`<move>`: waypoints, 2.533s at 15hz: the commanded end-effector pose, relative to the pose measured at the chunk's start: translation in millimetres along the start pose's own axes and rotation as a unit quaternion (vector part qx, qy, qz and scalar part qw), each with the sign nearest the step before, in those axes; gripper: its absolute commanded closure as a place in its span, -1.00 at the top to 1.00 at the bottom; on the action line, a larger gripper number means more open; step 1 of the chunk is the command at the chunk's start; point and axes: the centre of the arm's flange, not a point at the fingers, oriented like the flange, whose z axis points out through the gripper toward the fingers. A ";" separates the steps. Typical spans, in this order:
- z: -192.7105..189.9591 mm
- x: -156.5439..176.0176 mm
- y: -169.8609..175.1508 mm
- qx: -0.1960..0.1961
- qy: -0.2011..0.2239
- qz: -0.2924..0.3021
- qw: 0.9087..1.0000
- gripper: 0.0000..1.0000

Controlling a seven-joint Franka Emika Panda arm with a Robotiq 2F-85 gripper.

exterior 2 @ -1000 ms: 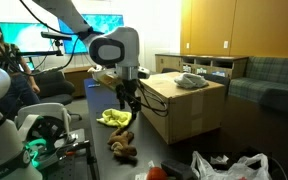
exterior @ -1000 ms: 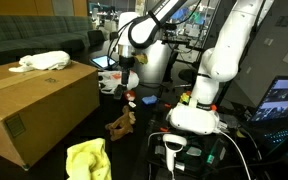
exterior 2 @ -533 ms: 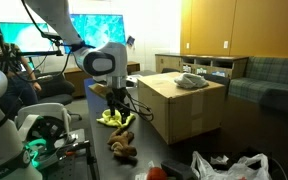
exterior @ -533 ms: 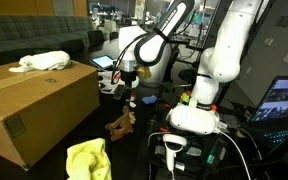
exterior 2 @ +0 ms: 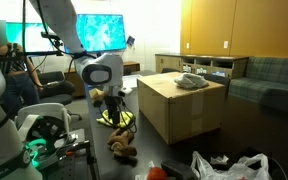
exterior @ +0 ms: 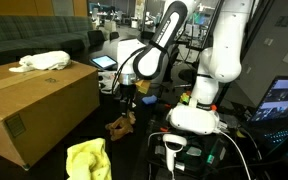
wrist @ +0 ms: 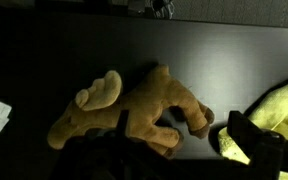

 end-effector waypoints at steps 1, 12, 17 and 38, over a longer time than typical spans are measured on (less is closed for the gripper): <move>21.7 0.9 -17.2 0.014 0.009 0.094 0.995 1.00; 82.2 -12.6 -14.8 0.003 0.055 0.261 0.964 1.00; 108.0 -18.9 -12.4 -0.023 0.080 0.287 0.954 1.00; 98.1 -31.9 -32.4 -0.061 0.117 0.264 0.956 -0.99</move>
